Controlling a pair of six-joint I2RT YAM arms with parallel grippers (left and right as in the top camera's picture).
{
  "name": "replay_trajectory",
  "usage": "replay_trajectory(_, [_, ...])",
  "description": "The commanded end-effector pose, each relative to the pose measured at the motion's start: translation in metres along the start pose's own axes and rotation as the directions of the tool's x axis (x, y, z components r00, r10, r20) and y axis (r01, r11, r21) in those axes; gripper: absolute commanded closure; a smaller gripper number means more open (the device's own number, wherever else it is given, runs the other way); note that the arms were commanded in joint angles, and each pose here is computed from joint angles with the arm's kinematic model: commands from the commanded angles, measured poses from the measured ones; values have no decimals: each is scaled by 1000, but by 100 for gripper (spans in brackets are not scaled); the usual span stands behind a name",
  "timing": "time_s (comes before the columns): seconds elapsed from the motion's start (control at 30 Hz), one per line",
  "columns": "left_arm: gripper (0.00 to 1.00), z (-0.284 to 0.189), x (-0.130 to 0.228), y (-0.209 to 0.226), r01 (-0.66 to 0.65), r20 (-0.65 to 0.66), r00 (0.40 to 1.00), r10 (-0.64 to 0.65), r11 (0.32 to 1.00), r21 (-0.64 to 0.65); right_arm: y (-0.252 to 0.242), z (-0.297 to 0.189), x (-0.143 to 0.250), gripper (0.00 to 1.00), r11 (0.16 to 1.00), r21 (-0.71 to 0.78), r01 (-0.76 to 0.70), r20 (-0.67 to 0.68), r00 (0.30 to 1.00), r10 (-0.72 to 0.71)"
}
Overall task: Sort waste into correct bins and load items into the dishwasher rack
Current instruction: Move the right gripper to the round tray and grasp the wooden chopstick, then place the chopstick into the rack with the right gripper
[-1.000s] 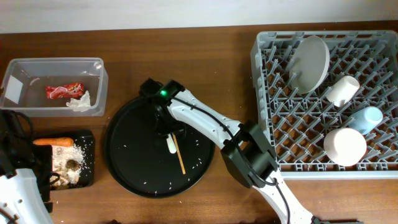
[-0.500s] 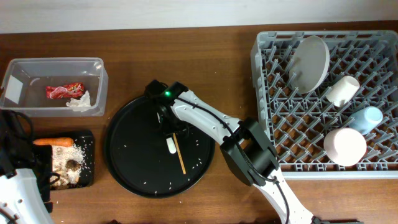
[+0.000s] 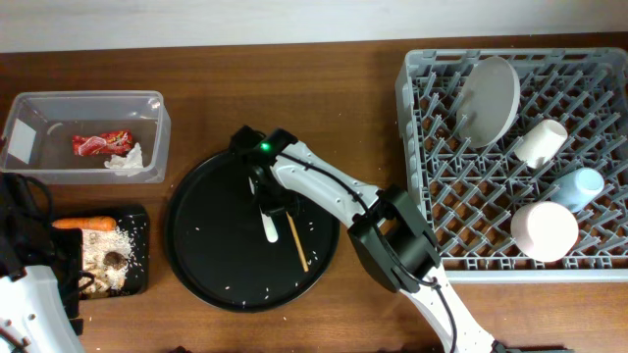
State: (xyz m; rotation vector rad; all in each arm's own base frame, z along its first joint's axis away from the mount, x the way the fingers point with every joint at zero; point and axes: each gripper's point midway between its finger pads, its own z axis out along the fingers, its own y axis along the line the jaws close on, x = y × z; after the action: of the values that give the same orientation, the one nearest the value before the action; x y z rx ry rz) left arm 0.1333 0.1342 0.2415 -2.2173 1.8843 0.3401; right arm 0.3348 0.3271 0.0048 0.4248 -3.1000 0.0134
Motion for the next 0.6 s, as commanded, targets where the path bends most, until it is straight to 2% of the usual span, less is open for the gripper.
replay_trajectory(0.0, [1,-1,-1,3,19,5,1000,-19,1000,1,-21,-14,-10,96,998,14,-54,0,999,54])
replay_trajectory(0.17, [1,-1,-1,3,19,5,1000,-19,1000,1,-40,-81,-27,96,998,-60,-28,65,997,32])
replay_trajectory(0.27, [1,-1,-1,3,19,5,1000,-19,1000,1,-73,-129,-39,96,997,-73,-39,131,990,48])
replay_trajectory(0.37, [1,-1,-1,3,19,5,1000,-19,1000,1,-127,-161,-49,96,993,-68,-93,174,979,103])
replay_trajectory(0.43, [1,-1,-1,3,19,5,1000,-19,1000,1,-196,-177,-48,96,979,-28,-202,177,963,203])
replay_trajectory(0.57, [1,-1,-1,3,19,5,1000,-19,1000,1,-297,-180,-50,96,957,-13,-288,206,936,285])
